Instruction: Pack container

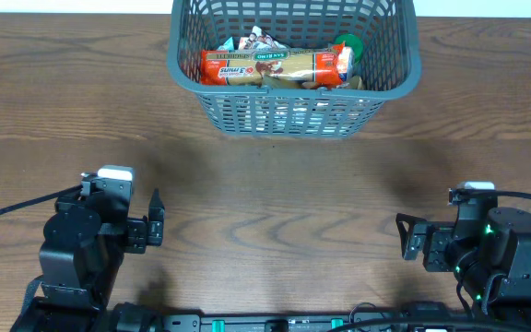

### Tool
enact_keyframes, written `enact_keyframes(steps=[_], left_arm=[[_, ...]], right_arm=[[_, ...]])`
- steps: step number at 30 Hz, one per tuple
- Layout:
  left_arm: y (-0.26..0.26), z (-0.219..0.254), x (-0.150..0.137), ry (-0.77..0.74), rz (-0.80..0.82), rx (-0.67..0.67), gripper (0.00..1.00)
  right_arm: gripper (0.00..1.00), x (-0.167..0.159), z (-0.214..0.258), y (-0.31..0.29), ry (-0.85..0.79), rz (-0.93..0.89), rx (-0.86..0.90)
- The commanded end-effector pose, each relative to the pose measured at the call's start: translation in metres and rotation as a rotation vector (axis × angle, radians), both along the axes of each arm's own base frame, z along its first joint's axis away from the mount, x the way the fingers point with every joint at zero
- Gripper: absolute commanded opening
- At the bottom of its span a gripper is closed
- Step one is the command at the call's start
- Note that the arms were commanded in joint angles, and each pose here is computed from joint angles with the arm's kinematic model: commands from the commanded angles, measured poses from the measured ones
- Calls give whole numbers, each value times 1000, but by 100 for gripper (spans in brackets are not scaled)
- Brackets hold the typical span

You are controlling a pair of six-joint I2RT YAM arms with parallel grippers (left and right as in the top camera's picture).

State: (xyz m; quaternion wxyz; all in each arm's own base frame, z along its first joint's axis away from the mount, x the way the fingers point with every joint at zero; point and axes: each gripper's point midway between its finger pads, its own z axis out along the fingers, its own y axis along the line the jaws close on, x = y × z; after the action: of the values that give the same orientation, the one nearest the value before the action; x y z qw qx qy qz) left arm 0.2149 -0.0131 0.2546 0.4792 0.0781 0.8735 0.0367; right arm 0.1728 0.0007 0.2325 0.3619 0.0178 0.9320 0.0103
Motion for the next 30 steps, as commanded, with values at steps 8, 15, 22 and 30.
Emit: enact_keyframes(steps=[8,15,22,30], left_arm=[[3,-3,0,10,18,0,98],[3,-3,0,10,18,0,98],[3,-3,0,10,18,0,98],[3,-3,0,10,18,0,98]], right_arm=[[99,0,7,5,-168,45,-12],[99,-21,-10,10,-385,55,19],[99,11,-8,20,-592,113,28],[99,56,-19,21,-792,106,-20]])
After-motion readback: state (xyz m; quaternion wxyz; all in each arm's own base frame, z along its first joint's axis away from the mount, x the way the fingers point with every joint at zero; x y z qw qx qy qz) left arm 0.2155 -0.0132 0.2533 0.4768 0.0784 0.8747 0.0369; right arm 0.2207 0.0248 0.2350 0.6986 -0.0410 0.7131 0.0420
